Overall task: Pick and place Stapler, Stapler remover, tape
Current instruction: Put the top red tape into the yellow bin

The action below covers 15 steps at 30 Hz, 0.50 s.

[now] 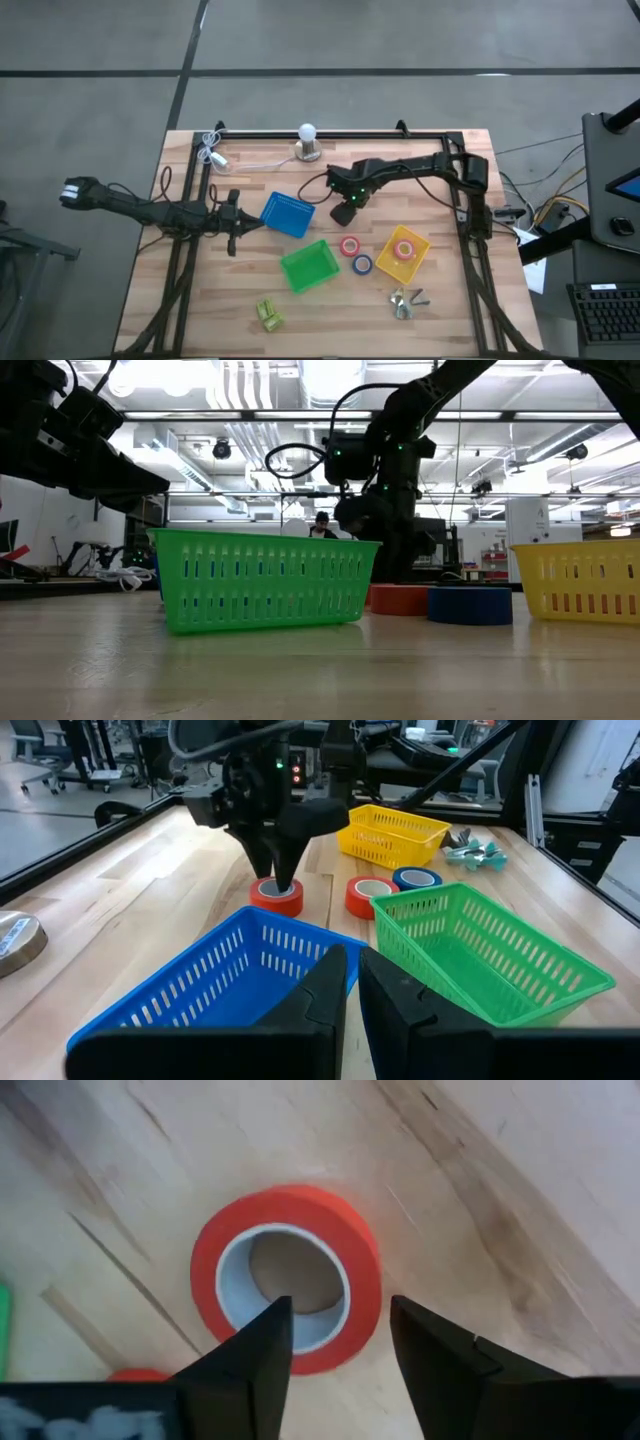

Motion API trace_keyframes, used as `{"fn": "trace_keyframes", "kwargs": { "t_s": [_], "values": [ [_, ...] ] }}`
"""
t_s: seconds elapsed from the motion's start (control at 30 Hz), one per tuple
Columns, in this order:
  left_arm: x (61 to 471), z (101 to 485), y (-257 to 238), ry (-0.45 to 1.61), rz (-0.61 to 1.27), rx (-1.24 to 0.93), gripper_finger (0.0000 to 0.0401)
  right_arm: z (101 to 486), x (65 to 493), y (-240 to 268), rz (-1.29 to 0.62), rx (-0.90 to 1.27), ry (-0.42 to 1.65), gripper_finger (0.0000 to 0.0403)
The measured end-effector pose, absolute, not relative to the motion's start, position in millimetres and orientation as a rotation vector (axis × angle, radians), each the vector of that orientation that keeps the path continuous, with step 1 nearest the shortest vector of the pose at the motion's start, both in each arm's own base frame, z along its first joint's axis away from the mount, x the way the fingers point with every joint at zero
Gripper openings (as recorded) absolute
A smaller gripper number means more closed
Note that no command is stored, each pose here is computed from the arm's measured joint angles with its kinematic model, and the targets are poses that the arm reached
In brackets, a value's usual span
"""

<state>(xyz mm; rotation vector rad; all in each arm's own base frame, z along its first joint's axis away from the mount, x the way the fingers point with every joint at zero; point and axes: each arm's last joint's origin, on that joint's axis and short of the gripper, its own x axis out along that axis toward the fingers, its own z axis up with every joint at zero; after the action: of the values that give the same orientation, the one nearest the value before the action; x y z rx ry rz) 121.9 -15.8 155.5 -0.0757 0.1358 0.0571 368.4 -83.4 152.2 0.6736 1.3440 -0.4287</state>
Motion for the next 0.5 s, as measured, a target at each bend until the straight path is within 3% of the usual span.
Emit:
{"fn": "trace_keyframes", "kwargs": {
  "t_s": [0.33, 0.5],
  "values": [
    [121.9, 155.4, -15.8, 0.136, 0.057, -0.076, 0.0035, 170.6, 360.1, -85.3, -0.37, 0.594, 1.358, 0.0035],
    [121.9, 155.4, -15.7, 0.137, 0.057, -0.076, 0.0035, 200.3, 344.6, -84.2, -0.358, 0.579, 1.351, 0.0027]
  ]
}}
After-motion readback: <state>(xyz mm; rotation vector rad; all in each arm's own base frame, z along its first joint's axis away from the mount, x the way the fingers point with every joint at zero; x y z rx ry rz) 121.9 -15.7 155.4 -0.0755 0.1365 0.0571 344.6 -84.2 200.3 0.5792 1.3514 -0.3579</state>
